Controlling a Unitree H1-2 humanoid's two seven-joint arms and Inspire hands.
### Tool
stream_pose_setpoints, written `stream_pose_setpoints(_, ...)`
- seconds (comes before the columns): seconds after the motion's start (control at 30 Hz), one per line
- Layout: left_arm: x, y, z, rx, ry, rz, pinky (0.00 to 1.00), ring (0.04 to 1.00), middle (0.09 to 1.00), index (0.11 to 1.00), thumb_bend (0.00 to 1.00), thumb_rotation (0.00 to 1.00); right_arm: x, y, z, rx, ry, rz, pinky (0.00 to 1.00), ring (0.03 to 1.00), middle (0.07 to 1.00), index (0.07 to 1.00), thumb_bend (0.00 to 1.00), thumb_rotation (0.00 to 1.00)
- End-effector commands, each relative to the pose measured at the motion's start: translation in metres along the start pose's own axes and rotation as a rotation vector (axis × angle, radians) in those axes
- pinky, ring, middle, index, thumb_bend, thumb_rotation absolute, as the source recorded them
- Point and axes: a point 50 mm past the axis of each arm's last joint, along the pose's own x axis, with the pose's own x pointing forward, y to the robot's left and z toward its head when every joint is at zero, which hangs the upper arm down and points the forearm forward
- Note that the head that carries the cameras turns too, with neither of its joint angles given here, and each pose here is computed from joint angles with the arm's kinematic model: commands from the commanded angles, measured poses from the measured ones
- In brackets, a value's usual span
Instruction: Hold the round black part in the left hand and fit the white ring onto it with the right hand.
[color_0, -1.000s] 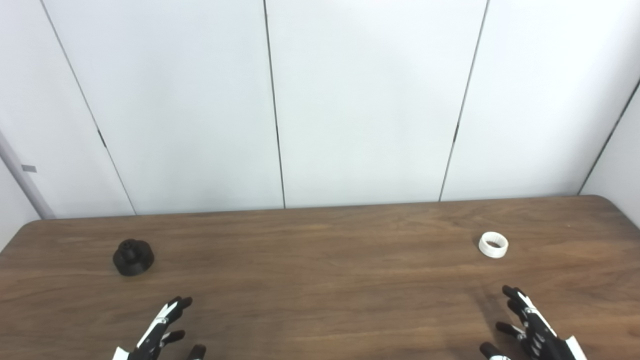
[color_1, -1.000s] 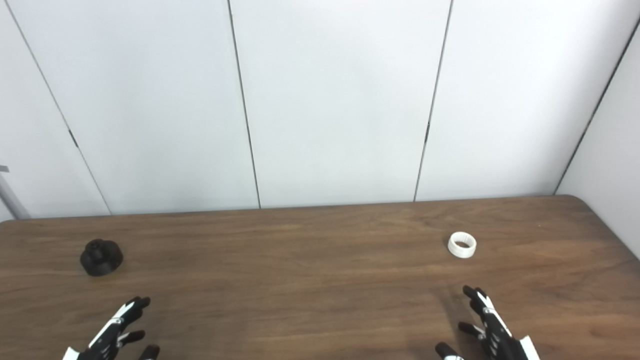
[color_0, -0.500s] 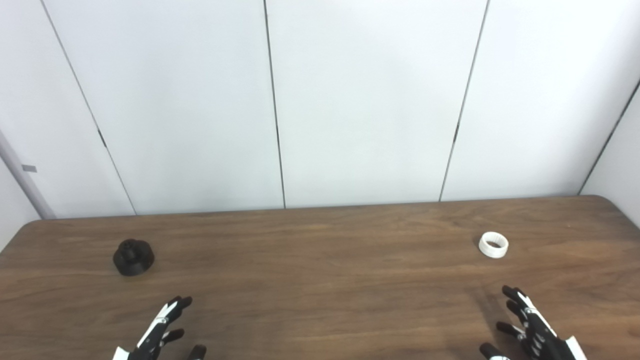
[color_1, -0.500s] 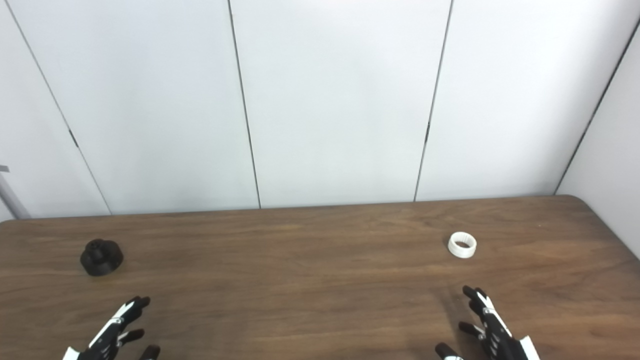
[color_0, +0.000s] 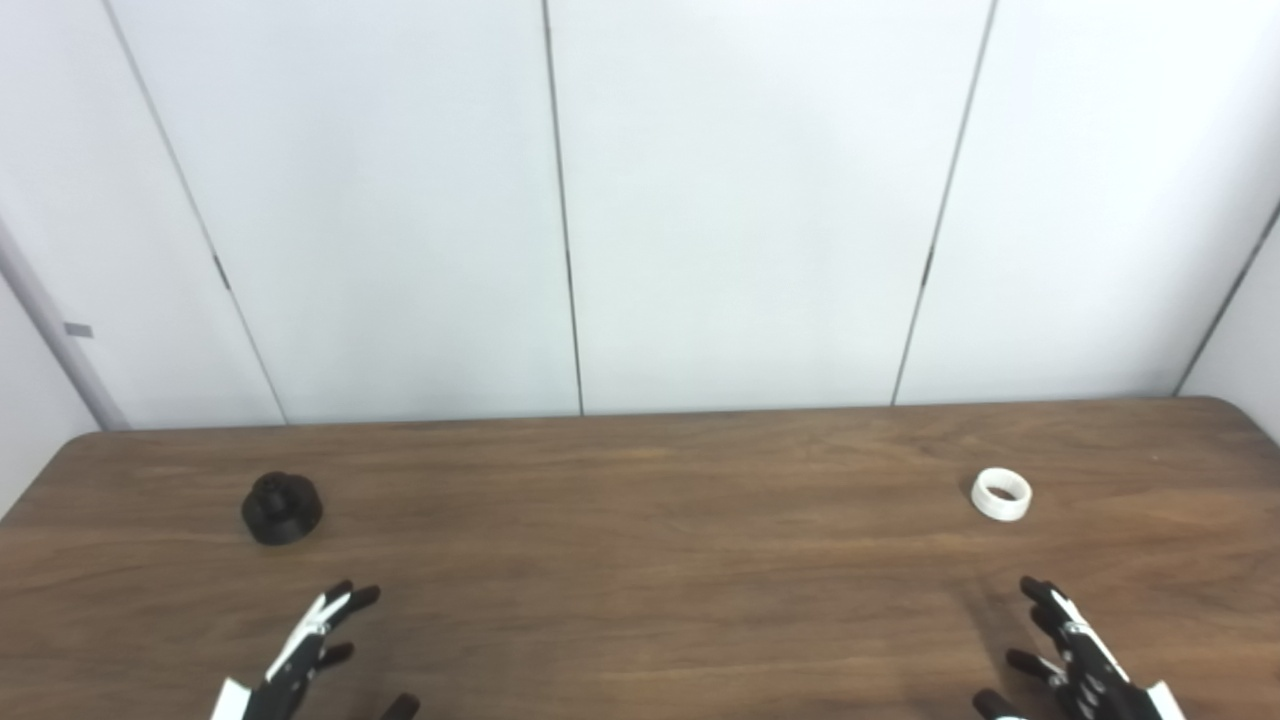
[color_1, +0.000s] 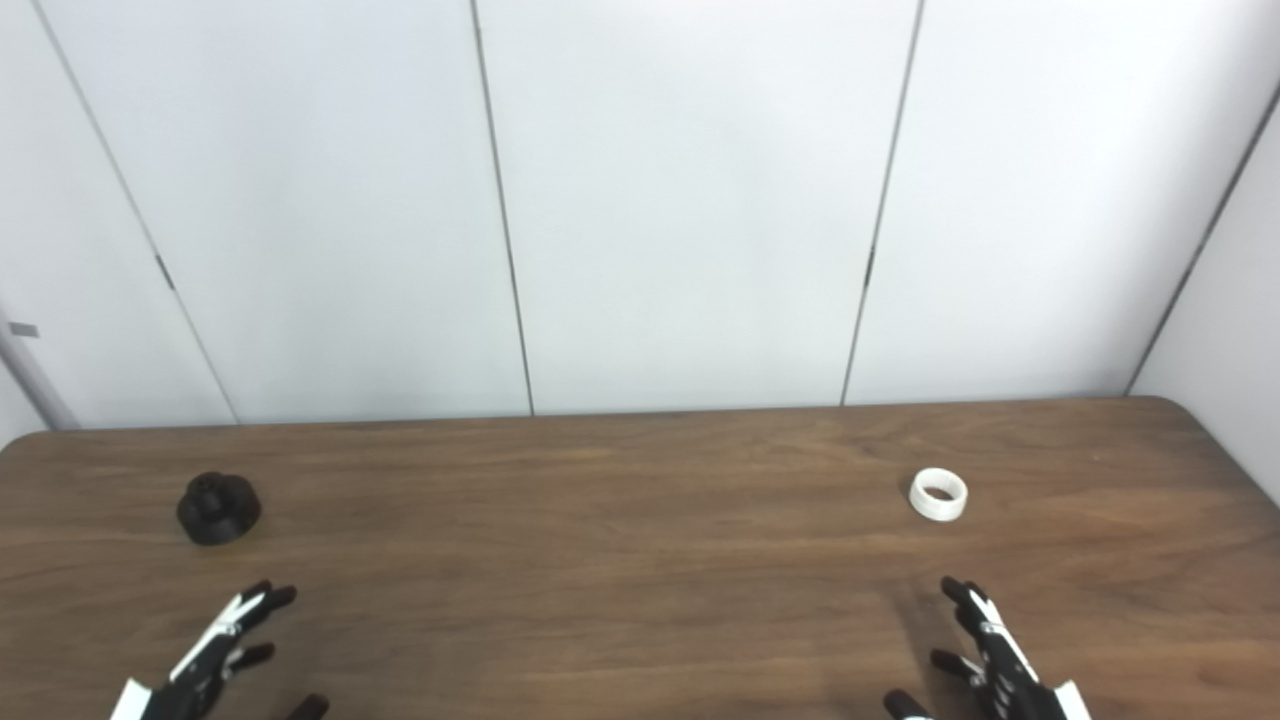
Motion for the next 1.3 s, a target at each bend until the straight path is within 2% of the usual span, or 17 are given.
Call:
stream_pose_setpoints(0.0,0.029,0.029,0.009,0.145,-0.136,0.127,0.7,0.858,0.889,0.726,0.76,0.0,0.007,-0.01,0.011,-0.009,-0.064,-0.008,0.86,0.982,1.0,0.938,0.32,0.16)
stream_pose_setpoints(0.17,0.058,0.054,0.008,0.264,-0.089,0.257,0.84,0.952,0.926,0.684,0.78,0.01,0.007,-0.022,0.006,0.011,-0.055,-0.005,0.88,0.999,1.0,0.955,0.29,0.13)
stream_pose_setpoints(0.27,0.073,0.068,0.004,0.307,-0.054,0.302,0.91,0.989,0.95,0.705,0.8,0.09,0.008,-0.03,0.002,0.018,-0.073,0.007,0.88,1.0,1.0,0.965,0.27,0.12)
stream_pose_setpoints(0.33,0.082,0.075,0.003,0.325,-0.032,0.318,0.98,0.998,0.977,0.726,0.83,0.15,0.009,-0.035,0.001,0.024,-0.074,0.003,0.88,1.0,1.0,0.952,0.27,0.15)
stream_pose_setpoints(0.4,0.092,0.084,0.004,0.35,-0.003,0.321,1.0,1.0,0.996,0.756,0.9,0.24,0.009,-0.039,-0.001,0.022,-0.051,-0.012,0.87,0.983,1.0,0.929,0.33,0.24)
stream_pose_setpoints(0.47,0.101,0.091,0.005,0.382,0.021,0.318,1.0,1.0,1.0,0.768,0.97,0.29,0.01,-0.042,-0.002,0.029,-0.038,-0.017,0.86,0.971,1.0,0.917,0.36,0.26)
stream_pose_setpoints(0.7,0.136,0.105,-0.003,0.426,0.134,0.268,1.0,1.0,1.0,0.772,1.0,0.32,0.011,-0.052,-0.008,0.062,-0.025,0.002,0.84,0.98,1.0,0.917,0.36,0.33)
stream_pose_setpoints(0.9,0.163,0.106,-0.018,0.495,0.257,0.154,1.0,1.0,1.0,0.789,1.0,0.31,0.012,-0.059,-0.012,0.039,-0.024,0.005,0.83,0.969,1.0,0.909,0.36,0.38)
stream_pose_setpoints(1.0,0.172,0.103,-0.023,0.508,0.288,0.103,1.0,1.0,1.0,0.811,1.0,0.32,0.012,-0.061,-0.014,0.039,-0.025,0.004,0.83,0.969,1.0,0.911,0.32,0.33)
stream_pose_setpoints(1.13,0.183,0.095,-0.034,0.512,0.327,0.041,1.0,1.0,1.0,0.832,1.0,0.34,0.011,-0.063,-0.014,0.04,-0.021,0.002,0.84,0.97,1.0,0.916,0.32,0.29)
stream_pose_setpoints(1.27,0.192,0.085,-0.046,0.542,0.37,-0.017,1.0,1.0,1.0,0.837,1.0,0.35,0.009,-0.063,-0.013,0.04,-0.016,-0.001,0.84,0.972,1.0,0.918,0.34,0.33)
